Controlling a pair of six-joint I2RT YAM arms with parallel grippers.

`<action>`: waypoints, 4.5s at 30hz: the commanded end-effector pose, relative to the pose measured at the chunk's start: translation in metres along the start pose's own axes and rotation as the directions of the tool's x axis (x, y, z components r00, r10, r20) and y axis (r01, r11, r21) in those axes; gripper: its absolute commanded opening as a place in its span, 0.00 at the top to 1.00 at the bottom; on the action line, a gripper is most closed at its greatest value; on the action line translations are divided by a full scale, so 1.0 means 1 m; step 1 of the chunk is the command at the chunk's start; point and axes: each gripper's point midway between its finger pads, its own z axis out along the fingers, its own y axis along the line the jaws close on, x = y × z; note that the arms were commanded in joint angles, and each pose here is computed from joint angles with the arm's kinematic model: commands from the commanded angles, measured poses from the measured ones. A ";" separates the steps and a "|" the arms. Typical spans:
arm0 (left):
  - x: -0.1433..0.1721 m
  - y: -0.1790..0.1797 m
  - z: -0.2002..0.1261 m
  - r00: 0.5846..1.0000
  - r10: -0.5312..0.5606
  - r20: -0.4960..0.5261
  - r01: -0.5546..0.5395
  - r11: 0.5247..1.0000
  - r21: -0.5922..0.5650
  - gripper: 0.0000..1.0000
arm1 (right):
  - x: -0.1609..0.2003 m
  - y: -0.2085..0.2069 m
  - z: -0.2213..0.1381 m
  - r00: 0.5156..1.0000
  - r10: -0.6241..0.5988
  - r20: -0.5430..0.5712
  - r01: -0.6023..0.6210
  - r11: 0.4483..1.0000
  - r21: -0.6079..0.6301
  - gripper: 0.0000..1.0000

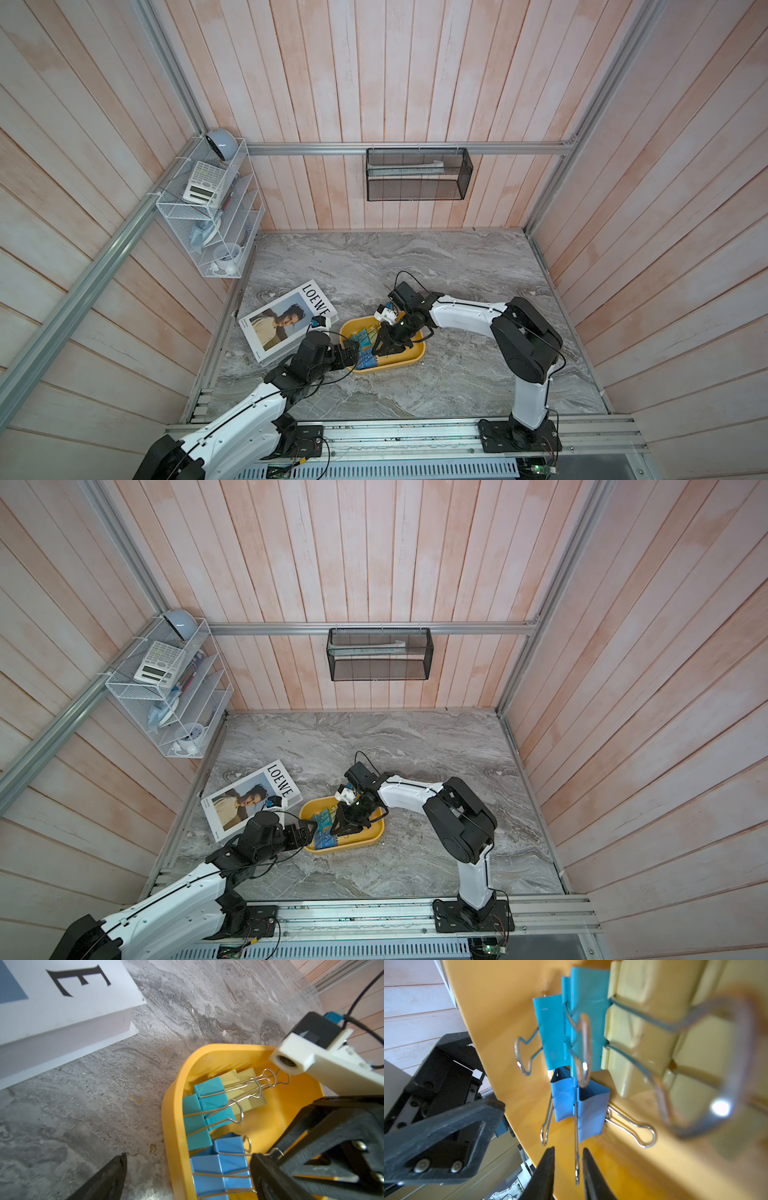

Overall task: Put the binder clips in the storage box
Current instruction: Place the binder clip in the storage box, then adjust the storage box at the center of the board, then reset both arms

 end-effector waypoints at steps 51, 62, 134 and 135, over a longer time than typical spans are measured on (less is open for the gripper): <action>-0.041 0.027 -0.003 0.986 -0.086 0.145 0.117 0.968 -0.224 0.55 | -0.018 -0.091 -0.115 0.968 -0.072 0.242 -0.044 0.895 0.445 0.70; -0.046 0.022 0.013 0.990 -0.058 0.131 0.086 0.973 -0.214 0.54 | -0.007 -0.094 -0.118 0.960 -0.060 0.274 -0.077 0.883 0.464 0.84; -0.197 0.144 -0.026 0.669 0.432 0.605 0.000 0.813 -0.582 0.00 | -0.026 -0.271 -0.363 0.080 -0.682 0.727 -0.654 0.515 0.554 0.02; -0.195 0.148 -0.018 0.716 0.420 0.558 -0.011 0.806 -0.592 0.00 | -0.026 -0.271 -0.363 0.080 -0.682 0.727 -0.653 0.515 0.555 0.02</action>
